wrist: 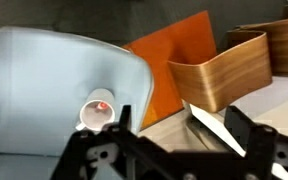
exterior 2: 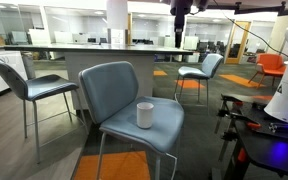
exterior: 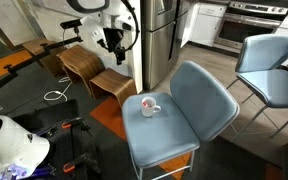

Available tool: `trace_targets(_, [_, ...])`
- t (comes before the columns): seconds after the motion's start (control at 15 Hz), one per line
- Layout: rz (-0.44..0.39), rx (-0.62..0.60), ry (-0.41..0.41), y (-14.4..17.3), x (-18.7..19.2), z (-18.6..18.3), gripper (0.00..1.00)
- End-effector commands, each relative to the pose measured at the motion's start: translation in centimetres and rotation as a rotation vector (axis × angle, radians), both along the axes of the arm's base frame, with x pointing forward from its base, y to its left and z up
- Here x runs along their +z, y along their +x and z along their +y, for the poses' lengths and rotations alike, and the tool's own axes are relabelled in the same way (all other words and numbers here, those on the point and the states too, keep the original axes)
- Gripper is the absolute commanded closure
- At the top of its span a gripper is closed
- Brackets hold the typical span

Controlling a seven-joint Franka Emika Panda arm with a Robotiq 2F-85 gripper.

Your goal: Remove the marker from the white mug.

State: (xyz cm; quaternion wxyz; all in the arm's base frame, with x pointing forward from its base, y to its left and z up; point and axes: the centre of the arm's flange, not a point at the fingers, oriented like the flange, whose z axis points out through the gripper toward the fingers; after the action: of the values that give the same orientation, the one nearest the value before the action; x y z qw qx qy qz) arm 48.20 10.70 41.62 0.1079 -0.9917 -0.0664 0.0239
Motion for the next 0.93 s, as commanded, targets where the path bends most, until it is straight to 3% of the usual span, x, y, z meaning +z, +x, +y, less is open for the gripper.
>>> trace_targets(0.0, [0.01,-0.029,-0.034,3.9,-4.6,-0.4,0.0])
trace_targets(0.27, [0.057,-0.053,-0.067,6.8,-10.1,-1.9,0.0])
trace_targets(0.67, [0.138,-0.107,-0.076,10.3,-16.3,-3.8,0.31])
trace_targets(0.87, [0.16,-0.145,-0.076,11.8,-18.5,-4.0,0.32])
